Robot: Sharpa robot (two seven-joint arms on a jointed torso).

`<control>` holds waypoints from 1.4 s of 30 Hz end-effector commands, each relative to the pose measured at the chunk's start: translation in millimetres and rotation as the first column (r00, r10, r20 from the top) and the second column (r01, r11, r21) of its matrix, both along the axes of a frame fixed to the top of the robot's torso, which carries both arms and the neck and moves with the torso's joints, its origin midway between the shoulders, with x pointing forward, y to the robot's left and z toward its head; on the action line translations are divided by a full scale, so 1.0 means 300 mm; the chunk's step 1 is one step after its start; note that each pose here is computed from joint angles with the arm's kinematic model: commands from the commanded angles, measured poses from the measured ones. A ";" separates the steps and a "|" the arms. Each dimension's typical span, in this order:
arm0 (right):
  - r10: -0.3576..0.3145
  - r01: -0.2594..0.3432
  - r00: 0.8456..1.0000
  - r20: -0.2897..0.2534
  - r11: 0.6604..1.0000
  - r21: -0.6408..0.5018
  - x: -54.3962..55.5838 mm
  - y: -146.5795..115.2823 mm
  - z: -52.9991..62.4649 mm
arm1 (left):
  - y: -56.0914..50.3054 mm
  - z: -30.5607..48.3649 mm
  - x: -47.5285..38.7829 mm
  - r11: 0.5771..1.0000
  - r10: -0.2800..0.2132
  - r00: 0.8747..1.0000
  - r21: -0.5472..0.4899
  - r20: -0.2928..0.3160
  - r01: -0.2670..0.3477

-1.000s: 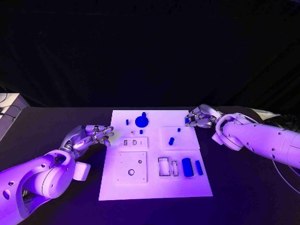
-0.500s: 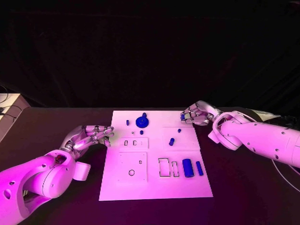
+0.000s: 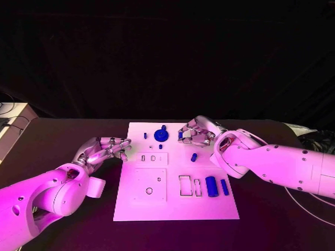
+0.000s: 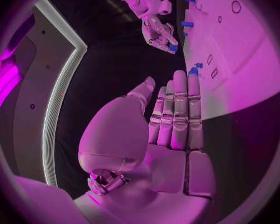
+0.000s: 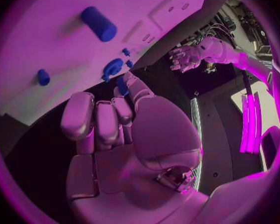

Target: Assemble the parts on the task board

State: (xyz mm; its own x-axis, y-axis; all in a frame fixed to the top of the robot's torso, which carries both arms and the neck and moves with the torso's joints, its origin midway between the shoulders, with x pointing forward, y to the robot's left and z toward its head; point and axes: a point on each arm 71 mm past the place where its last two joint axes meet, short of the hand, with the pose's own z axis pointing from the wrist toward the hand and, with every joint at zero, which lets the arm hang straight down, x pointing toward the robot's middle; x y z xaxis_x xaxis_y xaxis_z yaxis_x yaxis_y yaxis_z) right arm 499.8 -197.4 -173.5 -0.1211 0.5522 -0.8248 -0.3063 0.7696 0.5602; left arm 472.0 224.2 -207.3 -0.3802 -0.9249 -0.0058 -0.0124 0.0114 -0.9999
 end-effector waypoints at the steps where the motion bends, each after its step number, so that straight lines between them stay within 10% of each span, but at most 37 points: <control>1: -0.057 0.057 0.998 0.006 0.997 -0.046 -0.012 0.039 -0.006 | -0.012 0.003 -0.001 1.000 -0.022 1.000 -0.009 0.005 0.022; 17: 0.003 -0.003 1.000 -0.002 0.995 -0.102 -0.062 0.215 -0.083 | -0.029 0.000 0.002 0.999 -0.030 1.000 -0.013 0.003 0.030; 42: 0.026 -0.027 1.000 -0.008 0.982 -0.187 -0.090 0.251 -0.126 | -0.022 -0.006 0.000 0.999 -0.030 1.000 -0.012 -0.001 0.030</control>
State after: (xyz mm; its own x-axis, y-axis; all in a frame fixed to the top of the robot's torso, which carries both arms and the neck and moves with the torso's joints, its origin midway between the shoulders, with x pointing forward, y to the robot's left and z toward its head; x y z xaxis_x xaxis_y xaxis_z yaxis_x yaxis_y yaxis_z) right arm 473.6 -123.2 -211.1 -0.1487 0.4311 -0.8900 -0.3081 0.8350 0.4560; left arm 472.7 219.8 -209.9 -0.3876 -0.9218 -0.0002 -0.0182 0.0078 -0.9998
